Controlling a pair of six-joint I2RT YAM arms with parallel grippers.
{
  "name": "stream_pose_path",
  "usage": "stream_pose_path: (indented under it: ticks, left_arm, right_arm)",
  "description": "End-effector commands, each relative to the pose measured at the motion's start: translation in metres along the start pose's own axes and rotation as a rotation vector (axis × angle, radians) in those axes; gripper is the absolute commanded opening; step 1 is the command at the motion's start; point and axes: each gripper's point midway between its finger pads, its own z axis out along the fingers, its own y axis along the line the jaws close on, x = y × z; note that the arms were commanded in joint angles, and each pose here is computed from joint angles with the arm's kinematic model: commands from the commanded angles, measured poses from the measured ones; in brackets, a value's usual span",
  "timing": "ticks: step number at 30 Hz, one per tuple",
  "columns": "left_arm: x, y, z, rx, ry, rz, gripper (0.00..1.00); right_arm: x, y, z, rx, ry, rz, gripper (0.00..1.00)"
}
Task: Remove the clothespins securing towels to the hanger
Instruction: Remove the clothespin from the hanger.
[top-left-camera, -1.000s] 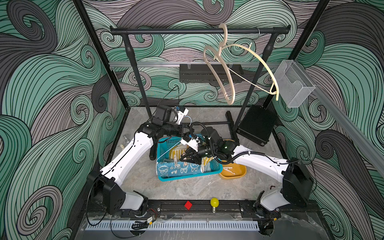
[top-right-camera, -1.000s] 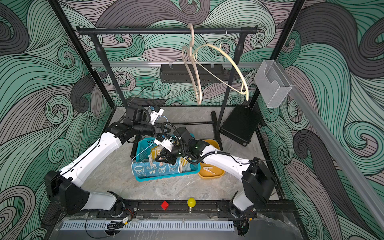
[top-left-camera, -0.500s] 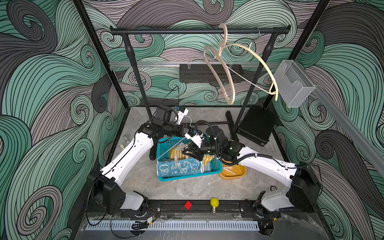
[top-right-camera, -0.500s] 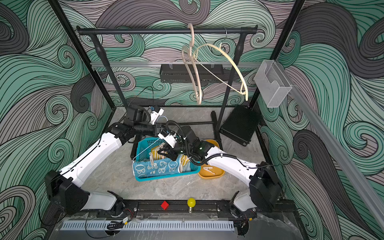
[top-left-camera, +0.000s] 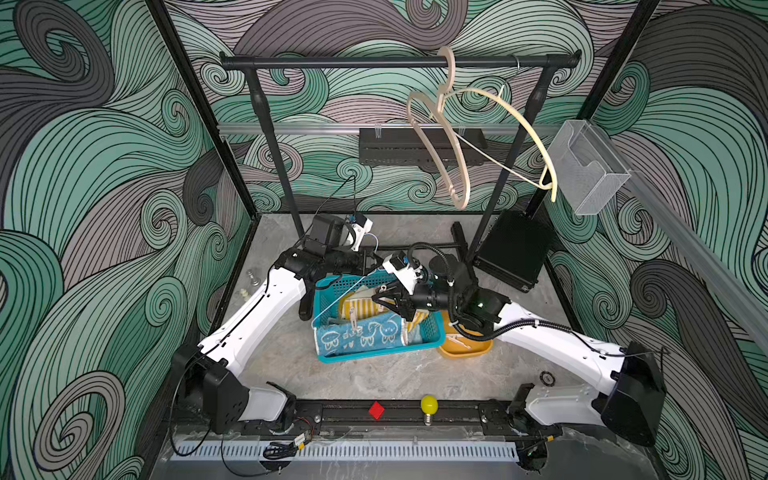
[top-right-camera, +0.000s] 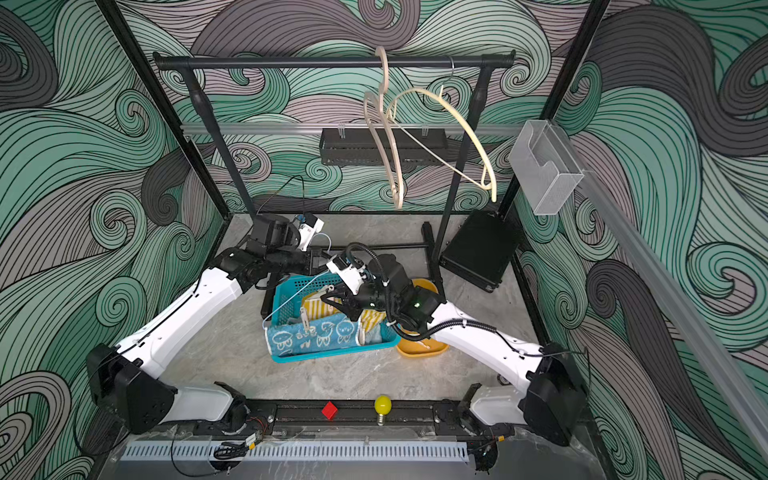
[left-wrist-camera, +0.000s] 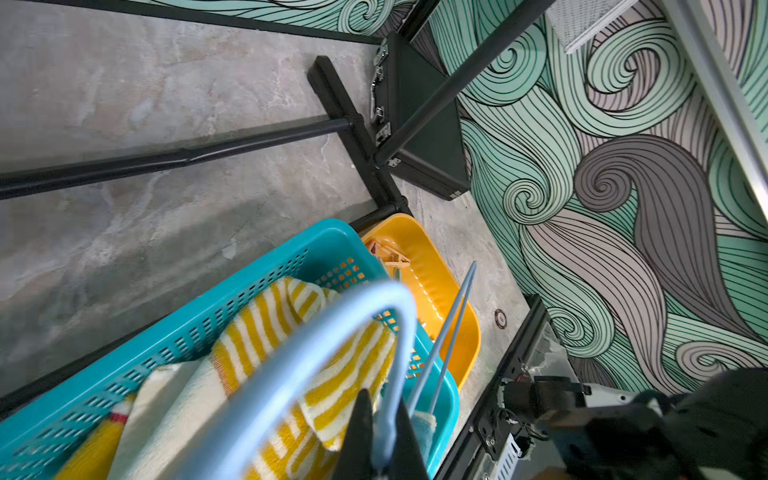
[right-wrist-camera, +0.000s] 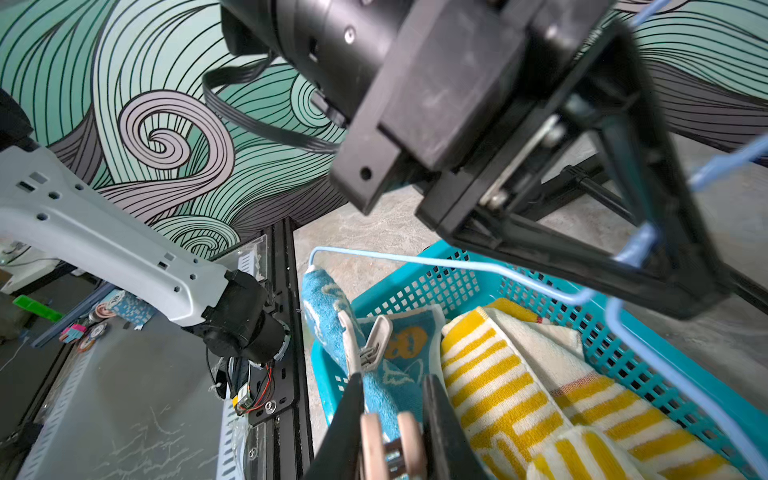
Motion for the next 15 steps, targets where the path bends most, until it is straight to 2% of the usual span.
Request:
stream_pose_path:
  ticks: [1, 8, 15]
  left_arm:
    - [-0.006, 0.002, -0.012, -0.055, -0.036, -0.003, 0.0]
    - [-0.004, 0.013, -0.017, -0.127, -0.043, 0.005, 0.0]
    - [0.0, 0.023, -0.017, -0.167, -0.051, -0.024, 0.0]
  right_arm:
    - [-0.01, -0.005, -0.015, 0.072, -0.053, 0.002, 0.0]
    - [-0.009, -0.016, -0.038, 0.184, -0.039, 0.026, 0.0]
    - [-0.014, -0.028, -0.072, 0.314, -0.086, 0.046, 0.0]
